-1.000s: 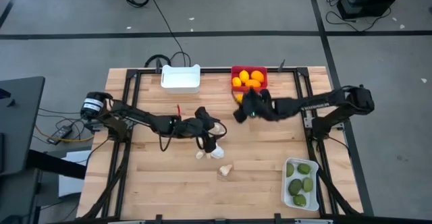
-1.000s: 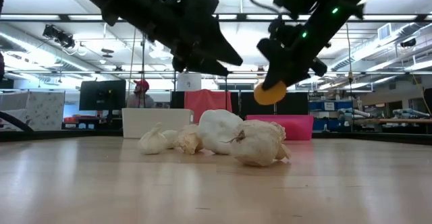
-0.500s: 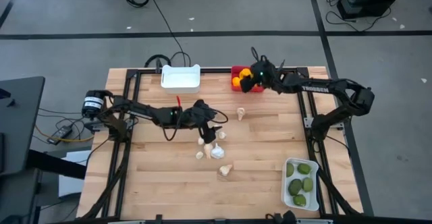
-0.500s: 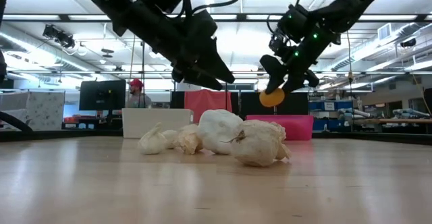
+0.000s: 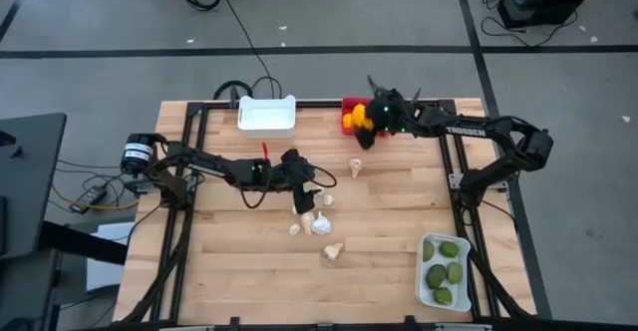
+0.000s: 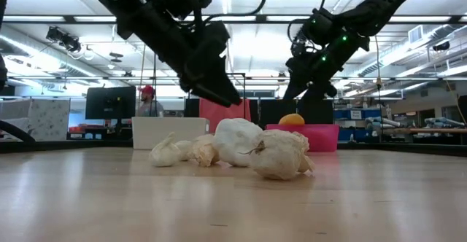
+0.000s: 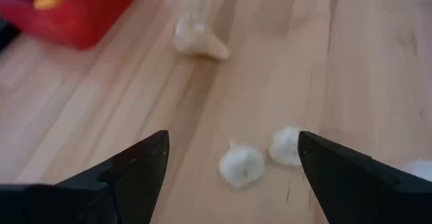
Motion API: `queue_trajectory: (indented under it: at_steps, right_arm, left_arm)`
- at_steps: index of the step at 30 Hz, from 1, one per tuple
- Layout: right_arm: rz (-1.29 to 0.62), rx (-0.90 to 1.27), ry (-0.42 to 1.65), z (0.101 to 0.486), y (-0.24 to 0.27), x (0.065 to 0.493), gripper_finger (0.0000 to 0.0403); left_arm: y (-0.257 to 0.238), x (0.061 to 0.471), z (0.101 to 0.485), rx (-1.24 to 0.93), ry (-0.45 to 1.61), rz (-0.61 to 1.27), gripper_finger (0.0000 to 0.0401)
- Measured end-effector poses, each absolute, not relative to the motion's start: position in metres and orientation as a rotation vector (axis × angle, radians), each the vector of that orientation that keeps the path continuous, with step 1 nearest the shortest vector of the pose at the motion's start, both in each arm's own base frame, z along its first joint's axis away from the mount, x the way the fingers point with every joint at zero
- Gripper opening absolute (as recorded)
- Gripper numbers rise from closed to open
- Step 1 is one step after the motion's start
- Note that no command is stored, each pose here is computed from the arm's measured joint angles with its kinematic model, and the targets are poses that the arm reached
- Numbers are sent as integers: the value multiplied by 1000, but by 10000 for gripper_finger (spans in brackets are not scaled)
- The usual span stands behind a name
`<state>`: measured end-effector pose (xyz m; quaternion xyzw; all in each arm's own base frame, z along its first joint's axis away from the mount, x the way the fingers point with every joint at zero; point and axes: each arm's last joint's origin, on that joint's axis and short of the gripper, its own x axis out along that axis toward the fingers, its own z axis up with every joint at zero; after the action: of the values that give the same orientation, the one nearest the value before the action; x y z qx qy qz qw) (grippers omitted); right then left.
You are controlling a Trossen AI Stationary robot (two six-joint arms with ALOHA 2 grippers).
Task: Sort produce into baskets
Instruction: Put the white garlic into the top white bin
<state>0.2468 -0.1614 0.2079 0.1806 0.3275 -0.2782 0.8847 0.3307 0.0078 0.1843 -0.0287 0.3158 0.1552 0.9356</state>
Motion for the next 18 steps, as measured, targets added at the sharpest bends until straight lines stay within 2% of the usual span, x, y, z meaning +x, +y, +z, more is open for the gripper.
queue_trajectory:
  at_steps: [2,6,12,18]
  right_arm:
    - [-463,377,739,204,-147,251,349]
    - [-405,307,863,198,-115,260,346]
    - [-407,202,945,186,-80,268,345]
    - [-548,223,977,161,-81,278,344]
  left_arm:
    - [8,329,182,-55,666,333,331]
    - [10,326,178,-51,678,350,321]
    - [19,328,180,-61,652,372,305]
    - [21,332,185,-60,595,323,296]
